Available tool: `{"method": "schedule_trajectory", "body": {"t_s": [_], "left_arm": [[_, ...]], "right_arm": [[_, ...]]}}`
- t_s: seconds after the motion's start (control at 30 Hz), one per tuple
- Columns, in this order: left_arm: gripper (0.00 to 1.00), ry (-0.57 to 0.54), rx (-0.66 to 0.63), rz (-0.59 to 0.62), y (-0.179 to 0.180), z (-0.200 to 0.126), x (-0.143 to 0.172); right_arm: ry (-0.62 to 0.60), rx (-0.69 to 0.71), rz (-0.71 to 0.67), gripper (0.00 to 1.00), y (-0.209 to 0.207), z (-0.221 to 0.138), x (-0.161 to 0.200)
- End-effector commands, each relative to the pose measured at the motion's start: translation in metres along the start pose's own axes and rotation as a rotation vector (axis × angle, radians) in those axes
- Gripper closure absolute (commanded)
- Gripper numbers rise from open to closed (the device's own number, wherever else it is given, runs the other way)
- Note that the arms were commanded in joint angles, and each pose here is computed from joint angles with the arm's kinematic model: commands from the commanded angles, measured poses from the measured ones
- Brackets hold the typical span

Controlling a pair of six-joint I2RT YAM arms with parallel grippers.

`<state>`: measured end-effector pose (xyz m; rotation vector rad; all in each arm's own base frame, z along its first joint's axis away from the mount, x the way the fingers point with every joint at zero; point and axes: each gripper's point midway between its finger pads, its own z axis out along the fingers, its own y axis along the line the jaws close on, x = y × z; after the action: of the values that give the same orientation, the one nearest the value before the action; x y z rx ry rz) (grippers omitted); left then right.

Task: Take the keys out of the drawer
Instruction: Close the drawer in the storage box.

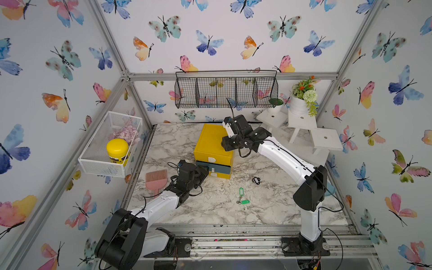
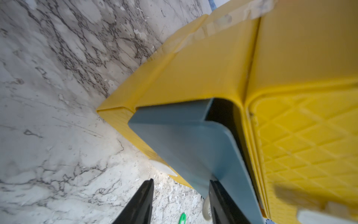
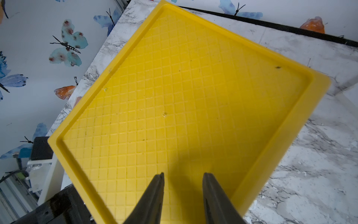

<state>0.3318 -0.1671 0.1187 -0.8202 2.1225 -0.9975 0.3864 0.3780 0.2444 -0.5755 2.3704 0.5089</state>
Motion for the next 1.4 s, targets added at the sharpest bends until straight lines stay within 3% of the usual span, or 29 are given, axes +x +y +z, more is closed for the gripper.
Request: {"method": "schedule_trajectory", "body": {"t_s": [0.0, 0.3, 0.47, 0.57, 0.67, 0.77, 0.87, 0.97, 1.1, 1.17, 1.23, 1.37], "left_arm": [[0.48, -0.052, 0.047, -0.044, -0.017, 0.005, -0.014], [0.47, -0.059, 0.056, -0.068, -0.02, 0.01, -0.017], [0.46, -0.098, 0.003, -0.03, -0.012, -0.018, -0.023], [0.44, -0.147, -0.033, 0.055, -0.014, -0.046, -0.034], [0.43, -0.168, -0.005, 0.22, -0.036, -0.071, -0.047], [0.42, -0.101, 0.044, 0.524, -0.064, -0.09, -0.041], [0.47, 0.006, 0.075, 0.833, -0.073, -0.097, -0.023], [0.53, 0.116, 0.195, 1.151, -0.085, -0.108, 0.005], [0.49, 0.218, 0.381, 1.647, -0.084, -0.127, 0.056], [0.44, 0.239, 0.444, 1.829, -0.071, -0.129, 0.073], [0.42, 0.243, 0.45, 1.963, -0.059, -0.122, 0.079], [0.42, 0.289, 0.393, 2.086, -0.043, -0.094, 0.078]], "right_arm": [[0.124, 0.029, 0.018, 0.6, -0.01, 0.008, 0.034], [0.116, 0.034, 0.011, 0.6, -0.011, 0.007, 0.031], [0.068, 0.003, -0.005, 0.61, -0.002, -0.003, 0.012], [-0.018, -0.042, -0.027, 0.61, 0.01, -0.02, -0.016], [-0.115, -0.082, -0.063, 0.61, 0.021, -0.04, -0.042], [-0.172, -0.108, -0.097, 0.61, 0.027, -0.054, -0.054], [-0.186, -0.078, -0.125, 0.63, 0.021, -0.054, -0.052], [-0.165, -0.051, -0.16, 0.63, 0.016, -0.052, -0.045], [-0.131, -0.035, -0.165, 0.63, 0.011, -0.045, -0.033], [-0.13, -0.035, -0.157, 0.63, 0.01, -0.042, -0.031], [-0.132, -0.036, -0.148, 0.63, 0.01, -0.038, -0.031], [-0.147, -0.041, -0.135, 0.63, 0.012, -0.036, -0.037]]}}
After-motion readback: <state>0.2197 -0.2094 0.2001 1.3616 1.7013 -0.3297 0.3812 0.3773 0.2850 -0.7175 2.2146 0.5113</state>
